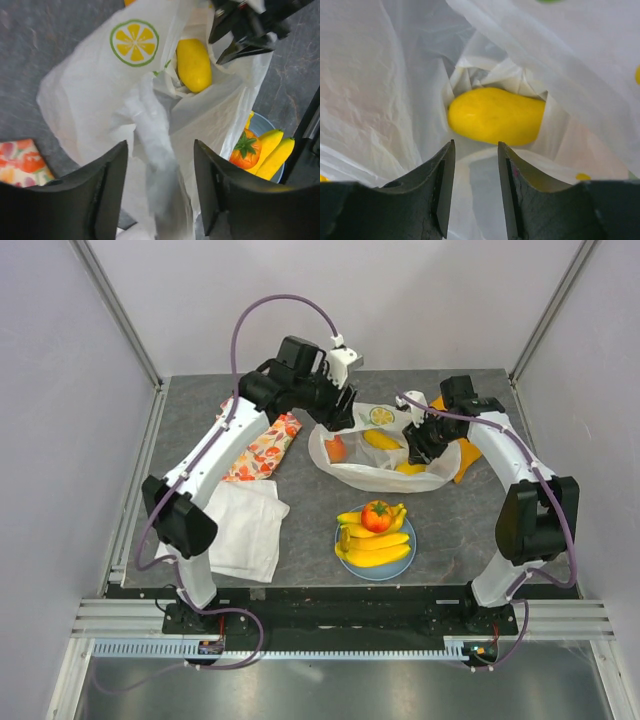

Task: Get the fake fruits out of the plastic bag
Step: Adjust the plastic bag at the center of the board.

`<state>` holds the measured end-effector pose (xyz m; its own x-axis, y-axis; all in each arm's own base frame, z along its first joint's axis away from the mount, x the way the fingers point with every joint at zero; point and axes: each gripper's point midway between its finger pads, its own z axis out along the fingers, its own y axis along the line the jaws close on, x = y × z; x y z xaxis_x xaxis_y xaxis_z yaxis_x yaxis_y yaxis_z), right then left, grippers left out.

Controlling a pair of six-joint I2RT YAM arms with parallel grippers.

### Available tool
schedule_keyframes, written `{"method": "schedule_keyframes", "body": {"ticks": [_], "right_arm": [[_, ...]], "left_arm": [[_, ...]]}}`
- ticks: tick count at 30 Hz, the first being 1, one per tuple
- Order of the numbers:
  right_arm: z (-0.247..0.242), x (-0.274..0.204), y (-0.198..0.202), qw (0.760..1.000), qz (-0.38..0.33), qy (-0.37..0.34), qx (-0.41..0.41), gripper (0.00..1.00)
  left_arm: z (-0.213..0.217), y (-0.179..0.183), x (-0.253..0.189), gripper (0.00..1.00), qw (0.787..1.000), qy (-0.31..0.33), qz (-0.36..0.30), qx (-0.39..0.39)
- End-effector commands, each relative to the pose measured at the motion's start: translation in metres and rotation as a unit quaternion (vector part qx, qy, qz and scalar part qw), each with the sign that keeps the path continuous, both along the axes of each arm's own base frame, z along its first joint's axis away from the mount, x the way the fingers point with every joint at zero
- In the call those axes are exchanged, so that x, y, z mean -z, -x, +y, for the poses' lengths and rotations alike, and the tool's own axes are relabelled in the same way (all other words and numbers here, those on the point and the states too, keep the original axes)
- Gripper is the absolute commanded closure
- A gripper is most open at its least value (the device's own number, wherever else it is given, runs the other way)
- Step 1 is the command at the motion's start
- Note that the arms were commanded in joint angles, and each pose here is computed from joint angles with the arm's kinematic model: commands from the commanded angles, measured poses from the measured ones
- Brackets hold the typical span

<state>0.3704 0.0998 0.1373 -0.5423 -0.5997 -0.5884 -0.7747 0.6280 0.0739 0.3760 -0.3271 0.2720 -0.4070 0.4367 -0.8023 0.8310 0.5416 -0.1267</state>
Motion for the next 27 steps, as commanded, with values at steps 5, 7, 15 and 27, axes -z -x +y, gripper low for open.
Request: {"method": "schedule_keyframes", "body": {"ticks": [5, 7, 15, 27], "right_arm": [[0.028, -0.016, -0.028, 0.998, 0.004, -0.054, 0.035, 0.55], [0.035, -0.013, -0.033, 0.997, 0.014, -0.065, 0.04, 0.55], [0.046, -0.008, -0.04, 0.995, 0.046, -0.075, 0.053, 0.55], [0.041, 0.021, -0.032, 0.994, 0.079, -0.048, 0.062, 0.56]], "left_arm": [[-0.019, 0.1, -0.109, 0.25, 0.957, 0.031, -0.19, 0.218], [-0.034, 0.124, -0.082, 0.26, 0.948, 0.003, -0.168, 0.27], [-0.05, 0.123, -0.002, 0.26, 0.922, -0.104, -0.193, 0.319], [-0.036, 0.101, 0.087, 0.35, 0.918, -0.215, -0.146, 0.3]]}}
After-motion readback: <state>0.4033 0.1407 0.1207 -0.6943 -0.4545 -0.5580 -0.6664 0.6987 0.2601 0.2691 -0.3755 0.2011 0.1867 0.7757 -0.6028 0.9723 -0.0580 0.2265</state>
